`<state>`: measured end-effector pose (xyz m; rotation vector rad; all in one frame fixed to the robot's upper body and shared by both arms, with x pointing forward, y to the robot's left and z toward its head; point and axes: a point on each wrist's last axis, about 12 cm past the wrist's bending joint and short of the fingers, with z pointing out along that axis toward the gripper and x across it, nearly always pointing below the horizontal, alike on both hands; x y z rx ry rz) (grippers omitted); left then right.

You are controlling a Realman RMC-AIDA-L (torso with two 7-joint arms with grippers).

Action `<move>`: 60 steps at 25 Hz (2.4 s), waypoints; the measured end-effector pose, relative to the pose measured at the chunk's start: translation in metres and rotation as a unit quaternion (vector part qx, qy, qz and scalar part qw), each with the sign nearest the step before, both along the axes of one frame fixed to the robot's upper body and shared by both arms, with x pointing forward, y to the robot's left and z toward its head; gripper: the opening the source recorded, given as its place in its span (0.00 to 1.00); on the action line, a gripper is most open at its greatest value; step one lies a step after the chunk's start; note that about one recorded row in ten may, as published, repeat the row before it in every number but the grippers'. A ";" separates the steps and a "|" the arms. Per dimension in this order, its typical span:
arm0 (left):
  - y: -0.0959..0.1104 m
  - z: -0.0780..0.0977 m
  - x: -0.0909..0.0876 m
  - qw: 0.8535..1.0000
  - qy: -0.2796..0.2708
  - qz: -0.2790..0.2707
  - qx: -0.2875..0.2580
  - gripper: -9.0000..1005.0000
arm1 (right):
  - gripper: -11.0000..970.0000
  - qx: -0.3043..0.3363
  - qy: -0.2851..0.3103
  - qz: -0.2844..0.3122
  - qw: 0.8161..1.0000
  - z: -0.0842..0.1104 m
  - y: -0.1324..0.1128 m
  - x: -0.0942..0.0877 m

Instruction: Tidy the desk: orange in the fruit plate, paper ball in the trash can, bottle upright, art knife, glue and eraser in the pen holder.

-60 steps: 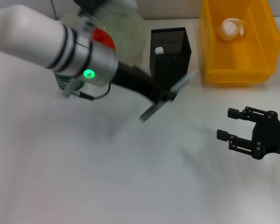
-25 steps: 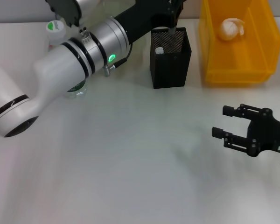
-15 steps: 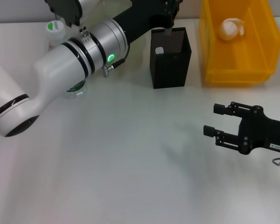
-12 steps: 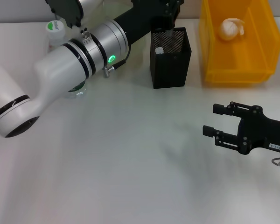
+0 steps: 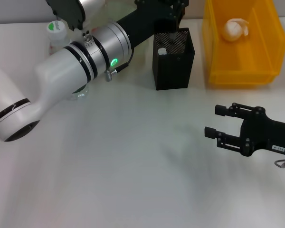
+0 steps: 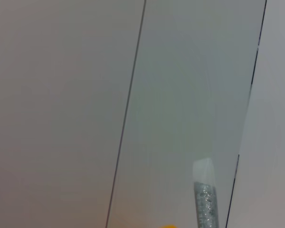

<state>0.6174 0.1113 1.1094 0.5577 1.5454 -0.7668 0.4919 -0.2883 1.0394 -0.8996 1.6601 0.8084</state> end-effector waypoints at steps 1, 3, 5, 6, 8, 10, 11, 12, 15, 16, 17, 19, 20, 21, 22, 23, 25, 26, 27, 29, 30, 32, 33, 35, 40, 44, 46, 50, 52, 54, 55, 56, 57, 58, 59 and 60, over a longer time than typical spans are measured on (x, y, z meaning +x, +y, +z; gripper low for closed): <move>0.000 0.000 0.000 1.000 0.000 -0.001 0.001 0.23 | 0.75 0.000 0.000 0.000 1.000 0.000 0.000 0.000; -0.001 -0.001 -0.001 1.000 0.000 -0.004 0.004 0.24 | 0.75 0.000 0.000 0.000 1.000 0.000 0.000 0.000; -0.001 -0.001 -0.001 1.000 0.000 -0.004 0.003 0.24 | 0.75 0.000 -0.001 0.000 1.000 0.000 0.000 0.001; -0.001 -0.001 -0.001 1.000 0.001 -0.003 0.002 0.24 | 0.75 0.000 -0.001 0.000 1.000 0.000 0.000 0.001; -0.001 -0.001 -0.001 1.000 0.001 -0.003 0.001 0.25 | 0.75 0.000 -0.001 0.000 1.000 0.000 0.000 0.001; -0.001 -0.001 -0.001 1.000 0.001 -0.003 0.001 0.25 | 0.75 0.000 -0.001 0.000 1.000 0.000 0.000 0.001; -0.001 -0.001 -0.001 1.000 0.001 -0.003 0.001 0.26 | 0.76 0.000 -0.001 0.000 1.000 0.000 0.000 0.001; 0.000 -0.001 -0.001 1.000 0.000 -0.003 0.000 0.26 | 0.76 -0.001 -0.001 0.000 1.000 0.000 0.000 0.001; 0.000 -0.001 -0.002 1.000 0.000 -0.003 -0.001 0.33 | 0.76 -0.001 -0.001 0.000 1.000 0.000 0.000 0.001; 0.000 -0.001 -0.002 1.000 0.000 -0.003 -0.001 0.36 | 0.76 -0.001 -0.001 0.000 1.000 0.000 0.000 0.001; 0.000 -0.001 -0.002 1.000 0.000 -0.003 -0.002 0.39 | 0.76 -0.001 -0.001 0.000 1.000 0.000 0.000 0.001; 0.001 -0.001 -0.003 1.000 -0.001 -0.004 -0.005 0.42 | 0.76 -0.001 -0.001 0.000 1.000 0.000 0.000 0.001; 0.001 -0.001 -0.003 1.000 -0.001 -0.004 -0.005 0.42 | 0.76 -0.001 -0.001 0.000 1.000 0.000 0.000 0.001; 0.001 -0.001 -0.003 1.000 -0.001 -0.004 -0.006 0.42 | 0.76 0.000 -0.001 0.000 1.000 0.000 0.000 0.001; 0.002 -0.002 -0.004 1.000 -0.001 -0.004 -0.007 0.42 | 0.76 0.000 -0.001 0.000 1.000 0.001 0.000 0.001; 0.002 -0.002 -0.005 1.000 -0.003 -0.006 -0.012 0.42 | 0.76 0.001 -0.002 0.001 1.000 0.001 0.000 0.001; 0.003 -0.002 -0.007 1.000 -0.004 -0.010 -0.016 0.42 | 0.76 0.002 -0.002 0.000 1.000 0.001 0.000 0.001; 0.003 -0.002 -0.008 1.000 -0.004 -0.013 -0.020 0.42 | 0.76 0.003 -0.003 -0.001 1.000 0.001 0.000 0.001; 0.003 -0.003 -0.010 1.000 -0.005 -0.017 -0.023 0.42 | 0.76 0.003 -0.002 -0.002 1.000 0.001 0.000 0.001; 0.006 -0.005 -0.016 0.999 -0.007 -0.027 -0.034 0.44 | 0.76 0.004 -0.002 -0.002 1.000 0.001 0.000 0.000; 0.007 -0.006 -0.018 0.999 -0.008 -0.029 -0.038 0.45 | 0.76 0.005 -0.002 -0.002 1.000 0.001 0.000 0.000; 0.011 -0.008 -0.026 0.998 -0.011 -0.040 -0.046 0.46 | 0.76 0.008 0.000 -0.002 1.000 0.002 0.000 0.000; 0.016 -0.013 -0.034 0.997 -0.014 -0.057 -0.046 0.47 | 0.77 0.010 0.000 -0.001 1.000 0.002 0.000 0.000; 0.018 -0.015 -0.037 0.997 -0.014 -0.062 -0.046 0.51 | 0.77 0.013 0.002 -0.001 1.000 0.003 0.001 0.001; 0.051 -0.026 -0.054 0.993 0.009 -0.106 -0.045 0.63 | 0.77 0.023 0.012 0.001 1.000 0.004 0.003 0.002; 0.074 -0.030 -0.061 0.990 0.024 -0.138 -0.034 0.72 | 0.77 0.037 0.019 0.010 0.999 0.007 0.003 0.000; 0.089 -0.031 -0.067 0.987 0.032 -0.157 -0.026 0.76 | 0.77 0.044 0.025 0.015 0.999 0.009 0.003 0.000; 0.120 -0.033 -0.082 0.979 0.047 -0.201 -0.001 0.81 | 0.77 0.060 0.050 0.017 0.997 0.012 0.002 0.001; 0.131 -0.036 -0.091 0.975 0.054 -0.217 0.007 0.81 | 0.77 0.063 0.062 0.021 0.996 0.013 0.004 0.002; 0.140 -0.040 -0.097 0.972 0.065 -0.223 0.015 0.81 | 0.77 0.065 0.065 0.026 0.995 0.014 0.005 0.002; 0.143 -0.042 -0.100 0.971 0.074 -0.227 0.020 0.81 | 0.78 0.066 0.065 0.029 0.995 0.015 0.005 0.002; 0.147 -0.043 -0.102 0.969 0.083 -0.231 0.026 0.81 | 0.78 0.068 0.065 0.032 0.995 0.015 0.005 0.002; 0.149 -0.044 -0.103 0.968 0.088 -0.232 0.030 0.81 | 0.78 0.070 0.066 0.035 0.995 0.016 0.006 0.002; 0.154 -0.046 -0.105 0.967 0.095 -0.232 0.035 0.81 | 0.78 0.071 0.067 0.043 0.994 0.019 0.006 0.002; 0.154 -0.046 -0.105 0.967 0.095 -0.232 0.035 0.81 | 0.78 0.071 0.067 0.043 0.994 0.019 0.006 0.002; 0.156 -0.046 -0.106 0.967 0.096 -0.231 0.037 0.81 | 0.78 0.070 0.066 0.047 0.994 0.020 0.006 0.002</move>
